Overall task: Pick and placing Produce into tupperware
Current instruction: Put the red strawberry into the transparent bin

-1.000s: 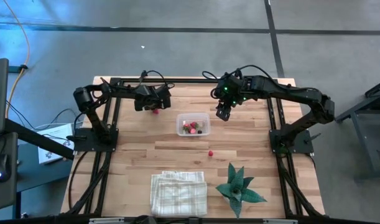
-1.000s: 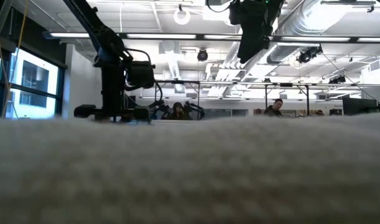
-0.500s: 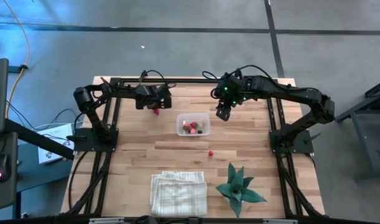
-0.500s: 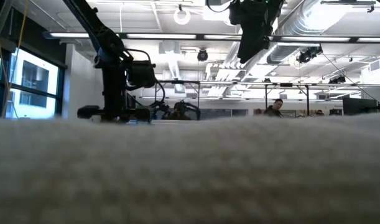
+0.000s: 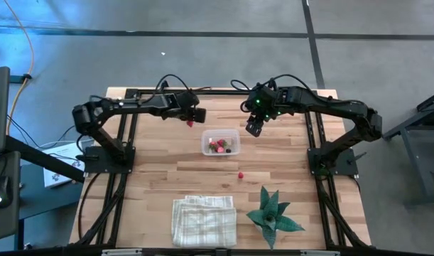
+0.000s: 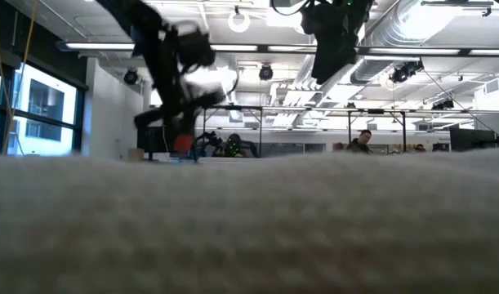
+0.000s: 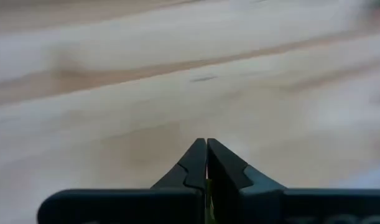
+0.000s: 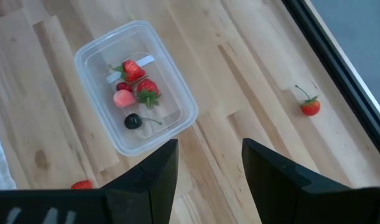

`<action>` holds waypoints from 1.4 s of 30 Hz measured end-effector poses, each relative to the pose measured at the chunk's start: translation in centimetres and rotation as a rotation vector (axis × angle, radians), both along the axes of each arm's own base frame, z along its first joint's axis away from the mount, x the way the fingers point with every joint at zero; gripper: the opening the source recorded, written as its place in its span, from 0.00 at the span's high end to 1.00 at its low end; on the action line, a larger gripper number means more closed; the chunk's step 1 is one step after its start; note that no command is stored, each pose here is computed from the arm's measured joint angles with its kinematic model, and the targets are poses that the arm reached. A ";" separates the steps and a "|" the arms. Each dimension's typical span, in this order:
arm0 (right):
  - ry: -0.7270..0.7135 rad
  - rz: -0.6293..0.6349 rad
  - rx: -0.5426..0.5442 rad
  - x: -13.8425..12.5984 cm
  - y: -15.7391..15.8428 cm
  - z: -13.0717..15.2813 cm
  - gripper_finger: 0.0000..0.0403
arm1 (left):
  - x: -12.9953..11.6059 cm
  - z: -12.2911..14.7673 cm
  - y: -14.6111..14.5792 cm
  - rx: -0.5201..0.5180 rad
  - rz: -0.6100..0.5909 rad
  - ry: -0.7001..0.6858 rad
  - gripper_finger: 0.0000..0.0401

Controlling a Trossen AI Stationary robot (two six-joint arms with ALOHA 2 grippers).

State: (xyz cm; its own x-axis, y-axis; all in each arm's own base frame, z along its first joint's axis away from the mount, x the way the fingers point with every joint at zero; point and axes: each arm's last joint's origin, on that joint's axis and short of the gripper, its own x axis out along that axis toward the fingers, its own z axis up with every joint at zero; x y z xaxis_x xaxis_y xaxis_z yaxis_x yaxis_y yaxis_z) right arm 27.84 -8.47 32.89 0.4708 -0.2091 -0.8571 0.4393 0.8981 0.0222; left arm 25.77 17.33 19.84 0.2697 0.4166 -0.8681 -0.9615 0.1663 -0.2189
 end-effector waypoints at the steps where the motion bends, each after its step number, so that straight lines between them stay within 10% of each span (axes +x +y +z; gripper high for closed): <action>1: 0.000 -0.008 -0.002 0.0 -0.1 0.0 0.58 | 0.6 0.8 -0.4 0.015 -0.040 -0.021 1.00; 13: -0.020 -0.147 0.037 -0.5 -1.6 0.0 0.58 | 6.6 5.9 -6.9 0.181 -0.362 -0.184 1.00; 42: -0.074 -0.283 0.073 -1.6 -1.5 1.0 0.58 | 10.0 0.7 -6.8 0.188 -0.605 -0.099 1.00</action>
